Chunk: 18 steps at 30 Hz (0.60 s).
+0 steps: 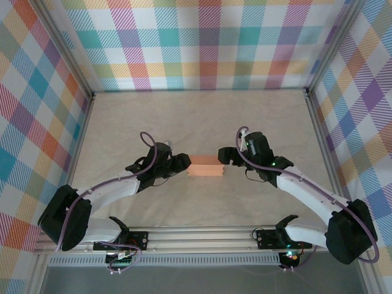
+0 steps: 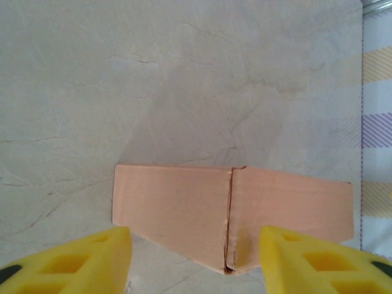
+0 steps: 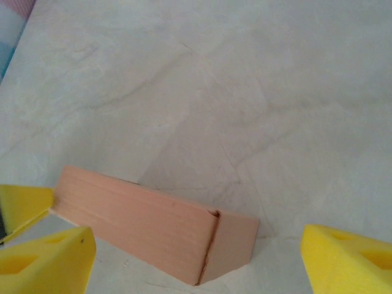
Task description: Fold the paper box
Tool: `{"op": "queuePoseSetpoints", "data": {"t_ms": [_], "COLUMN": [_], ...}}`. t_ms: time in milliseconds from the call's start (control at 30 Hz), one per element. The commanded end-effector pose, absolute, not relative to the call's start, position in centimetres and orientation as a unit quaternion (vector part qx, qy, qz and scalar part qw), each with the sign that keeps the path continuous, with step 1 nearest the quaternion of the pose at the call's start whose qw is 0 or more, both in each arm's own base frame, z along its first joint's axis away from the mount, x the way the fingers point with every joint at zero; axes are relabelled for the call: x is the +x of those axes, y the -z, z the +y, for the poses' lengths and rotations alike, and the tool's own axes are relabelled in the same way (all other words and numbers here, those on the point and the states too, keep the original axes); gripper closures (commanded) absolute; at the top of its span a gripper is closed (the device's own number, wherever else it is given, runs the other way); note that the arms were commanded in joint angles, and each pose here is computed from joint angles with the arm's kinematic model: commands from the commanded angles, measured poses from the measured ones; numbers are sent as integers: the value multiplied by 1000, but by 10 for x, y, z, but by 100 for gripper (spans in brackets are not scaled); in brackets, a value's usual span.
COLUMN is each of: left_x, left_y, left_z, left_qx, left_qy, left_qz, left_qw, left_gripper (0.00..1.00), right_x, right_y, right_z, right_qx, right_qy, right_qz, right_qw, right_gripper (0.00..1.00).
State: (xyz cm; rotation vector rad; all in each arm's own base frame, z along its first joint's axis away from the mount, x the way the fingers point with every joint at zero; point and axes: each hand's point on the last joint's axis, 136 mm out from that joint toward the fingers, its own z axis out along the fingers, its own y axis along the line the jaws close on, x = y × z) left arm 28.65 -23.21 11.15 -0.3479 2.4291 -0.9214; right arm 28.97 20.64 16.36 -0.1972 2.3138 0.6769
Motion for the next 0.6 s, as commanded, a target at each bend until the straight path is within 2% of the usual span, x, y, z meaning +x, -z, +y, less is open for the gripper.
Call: {"op": "queuePoseSetpoints", "data": {"t_ms": [0,133,333,567], "left_x": [292,297,292,281], "left_y": [-148,-169,-168,-160], "left_z": [-230,-211,-164,-137], "left_qx": [-94,-79,-99,-119], "left_qy": [339,306,251,237], "left_qz": [889,886,891,890], "left_qw": [294,340,366,372], "left_gripper": [31,19,17,17], "right_x": [282,268,255,254], "right_y": [-179,-180,-163,-143], "right_z": [218,240,266,282], "right_qx": [-236,-407,-577,-658], "right_qy": [-239,-237,-236,-250], "right_qz": [863,799,724,688], "right_qw": [378,373,294,179], "right_gripper": [12,7,5,18]}}
